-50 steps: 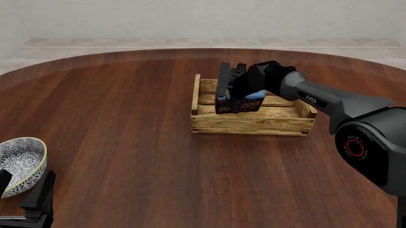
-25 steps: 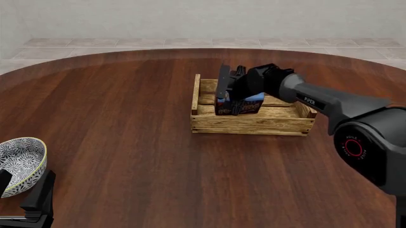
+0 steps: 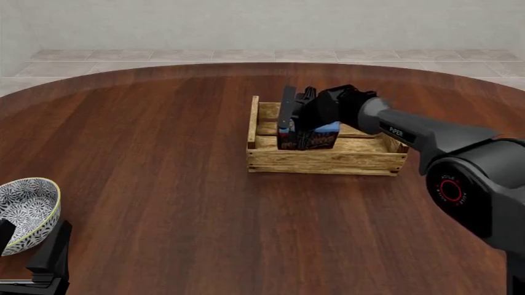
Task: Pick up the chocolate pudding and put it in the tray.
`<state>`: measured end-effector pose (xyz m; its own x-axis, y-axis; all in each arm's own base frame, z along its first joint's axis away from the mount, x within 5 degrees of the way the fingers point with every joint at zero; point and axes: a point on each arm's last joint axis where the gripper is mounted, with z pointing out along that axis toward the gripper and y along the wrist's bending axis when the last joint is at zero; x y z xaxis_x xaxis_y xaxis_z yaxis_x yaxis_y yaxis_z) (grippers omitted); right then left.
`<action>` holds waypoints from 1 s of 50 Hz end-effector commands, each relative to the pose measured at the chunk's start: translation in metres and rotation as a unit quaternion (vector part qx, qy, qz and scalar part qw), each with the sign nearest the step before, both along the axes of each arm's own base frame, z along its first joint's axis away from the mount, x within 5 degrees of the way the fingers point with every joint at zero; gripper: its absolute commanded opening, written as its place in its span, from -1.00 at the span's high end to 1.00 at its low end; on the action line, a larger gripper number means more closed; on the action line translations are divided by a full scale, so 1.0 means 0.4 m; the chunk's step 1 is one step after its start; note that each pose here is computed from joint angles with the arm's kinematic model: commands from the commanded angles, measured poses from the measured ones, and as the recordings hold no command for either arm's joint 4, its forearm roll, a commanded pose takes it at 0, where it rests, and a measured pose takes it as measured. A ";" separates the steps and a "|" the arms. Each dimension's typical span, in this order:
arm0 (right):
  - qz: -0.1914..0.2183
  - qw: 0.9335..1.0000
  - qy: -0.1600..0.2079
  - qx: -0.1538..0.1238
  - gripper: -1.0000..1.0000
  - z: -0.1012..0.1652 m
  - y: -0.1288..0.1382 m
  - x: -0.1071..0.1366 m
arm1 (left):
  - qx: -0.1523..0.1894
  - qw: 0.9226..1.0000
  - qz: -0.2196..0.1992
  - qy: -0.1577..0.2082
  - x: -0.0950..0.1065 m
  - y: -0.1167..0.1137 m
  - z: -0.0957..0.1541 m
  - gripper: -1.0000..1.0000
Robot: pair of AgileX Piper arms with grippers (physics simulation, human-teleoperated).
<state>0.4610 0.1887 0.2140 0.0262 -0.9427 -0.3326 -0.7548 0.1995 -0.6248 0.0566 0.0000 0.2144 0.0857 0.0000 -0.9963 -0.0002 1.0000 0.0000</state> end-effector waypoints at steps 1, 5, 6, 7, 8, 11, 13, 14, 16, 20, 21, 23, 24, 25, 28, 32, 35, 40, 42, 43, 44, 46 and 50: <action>-0.013 1.000 0.011 0.004 1.00 -0.024 -0.009 0.015 | 0.000 1.000 0.000 0.000 0.000 0.000 0.000 -1.00; -0.021 1.000 0.002 0.005 -1.00 -0.022 -0.027 0.041 | 0.000 1.000 0.000 0.000 0.000 0.000 0.000 -1.00; -0.019 1.000 0.003 0.005 -1.00 -0.024 -0.024 0.034 | 0.000 1.000 0.000 0.000 0.000 0.000 0.000 -1.00; -0.022 1.000 0.002 0.004 -1.00 -0.027 -0.031 0.042 | 0.000 1.000 0.000 0.000 0.000 0.000 0.000 -1.00; -0.021 1.000 0.003 0.004 -1.00 -0.028 -0.030 0.040 | 0.000 1.000 0.000 0.000 0.000 0.000 0.000 -1.00; -0.023 1.000 0.001 0.004 -1.00 -0.027 -0.035 0.047 | 0.000 1.000 0.000 0.000 0.000 0.000 0.000 -1.00; -0.025 1.000 0.000 0.007 -1.00 -0.023 -0.033 0.048 | 0.000 1.000 0.000 0.000 0.000 0.000 0.000 -1.00; -0.025 1.000 0.000 0.007 -1.00 -0.023 -0.033 0.048 | 0.000 1.000 0.000 0.000 0.000 0.000 0.000 -1.00; -0.025 1.000 -0.002 0.007 -1.00 -0.023 -0.035 0.052 | 0.000 1.000 0.000 0.000 0.000 0.000 0.000 -1.00; -0.027 1.000 -0.004 0.008 -1.00 -0.017 -0.039 0.051 | 0.000 1.000 0.000 0.000 0.000 0.000 0.000 -1.00; -0.027 1.000 -0.007 0.007 -1.00 -0.013 -0.043 0.052 | 0.000 1.000 0.000 0.000 0.000 0.000 0.000 -1.00; -0.028 1.000 -0.009 0.009 -1.00 -0.005 -0.045 0.052 | 0.000 1.000 0.000 0.000 0.000 0.000 0.000 -1.00; -0.029 0.999 -0.011 0.010 -1.00 -0.001 -0.045 0.053 | 0.000 1.000 0.000 0.000 0.000 0.000 0.000 -1.00; -0.029 0.999 -0.012 0.011 -1.00 0.006 -0.045 0.051 | 0.000 1.000 0.000 0.000 0.000 0.000 0.000 -1.00; -0.029 0.999 -0.015 0.010 -1.00 0.012 -0.048 0.050 | 0.000 1.000 0.000 0.000 0.000 0.000 0.000 -1.00; -0.029 0.999 -0.018 0.011 -1.00 0.030 -0.053 0.044 | 0.000 1.000 0.000 0.000 0.000 0.000 0.000 -1.00; -0.028 0.999 -0.024 0.012 -1.00 0.054 -0.055 0.035 | 0.000 1.000 0.000 0.000 0.000 0.000 0.000 -1.00; -0.026 0.999 -0.033 0.018 -1.00 0.102 -0.055 0.015 | 0.000 1.000 0.000 0.000 0.000 0.000 0.000 -1.00; -0.024 0.999 -0.040 0.019 -1.00 0.127 -0.059 -0.001 | 0.000 1.000 0.000 0.000 0.000 0.000 0.000 -1.00; -0.022 0.999 -0.041 0.019 -1.00 0.134 -0.056 -0.009 | 0.000 1.000 0.000 0.000 0.000 0.000 0.000 -1.00; -0.023 0.998 -0.047 0.021 -1.00 0.147 -0.060 -0.010 | 0.000 1.000 0.000 0.000 0.000 0.000 0.000 -1.00; -0.022 0.998 -0.052 0.024 -1.00 0.180 -0.062 -0.029 | 0.000 1.000 0.000 0.000 0.000 0.000 0.000 -1.00; -0.019 0.997 -0.068 0.025 -1.00 0.233 -0.076 -0.058 | 0.000 1.000 0.000 0.000 0.000 0.000 0.000 -1.00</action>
